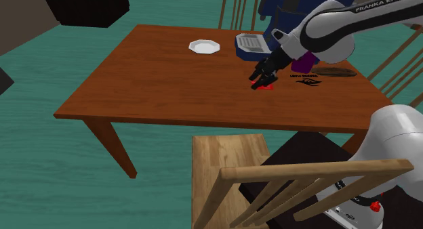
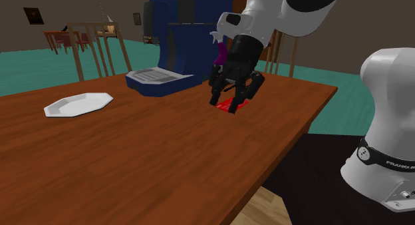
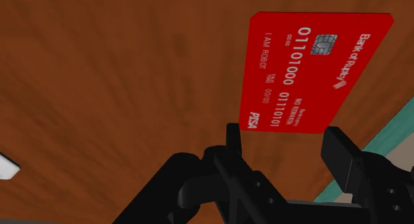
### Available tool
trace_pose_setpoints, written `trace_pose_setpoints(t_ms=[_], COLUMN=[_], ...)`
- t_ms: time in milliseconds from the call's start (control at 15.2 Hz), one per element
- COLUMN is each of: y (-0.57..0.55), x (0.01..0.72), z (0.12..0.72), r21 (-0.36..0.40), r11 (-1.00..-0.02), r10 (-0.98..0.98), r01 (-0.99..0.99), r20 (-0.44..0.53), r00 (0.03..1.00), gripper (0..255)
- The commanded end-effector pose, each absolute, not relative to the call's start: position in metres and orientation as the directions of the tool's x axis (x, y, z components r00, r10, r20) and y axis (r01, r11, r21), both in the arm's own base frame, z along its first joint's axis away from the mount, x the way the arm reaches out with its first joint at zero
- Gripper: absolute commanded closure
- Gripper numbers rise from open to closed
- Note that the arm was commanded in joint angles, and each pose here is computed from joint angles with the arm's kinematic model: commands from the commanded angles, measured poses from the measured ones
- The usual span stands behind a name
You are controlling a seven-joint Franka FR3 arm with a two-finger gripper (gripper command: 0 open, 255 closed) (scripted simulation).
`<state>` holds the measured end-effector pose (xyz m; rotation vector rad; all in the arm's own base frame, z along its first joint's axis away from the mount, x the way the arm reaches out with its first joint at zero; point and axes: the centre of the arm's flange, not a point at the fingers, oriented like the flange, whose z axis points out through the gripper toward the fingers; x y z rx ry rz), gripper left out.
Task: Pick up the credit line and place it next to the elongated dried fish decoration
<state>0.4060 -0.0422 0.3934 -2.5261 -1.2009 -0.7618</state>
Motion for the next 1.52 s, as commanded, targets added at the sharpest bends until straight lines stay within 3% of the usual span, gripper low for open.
trace_pose_setpoints(t_ms=[0,1452], y=[-0.066,-0.328], x=[0.393,0.268], z=[0.394,0.395], r21=[0.006,0.006], r11=[-0.631,-0.631], r10=[0.649,0.649], r01=[0.775,0.775], r20=[0.55,0.55], r00=[0.525,0.525], gripper=[255,255])
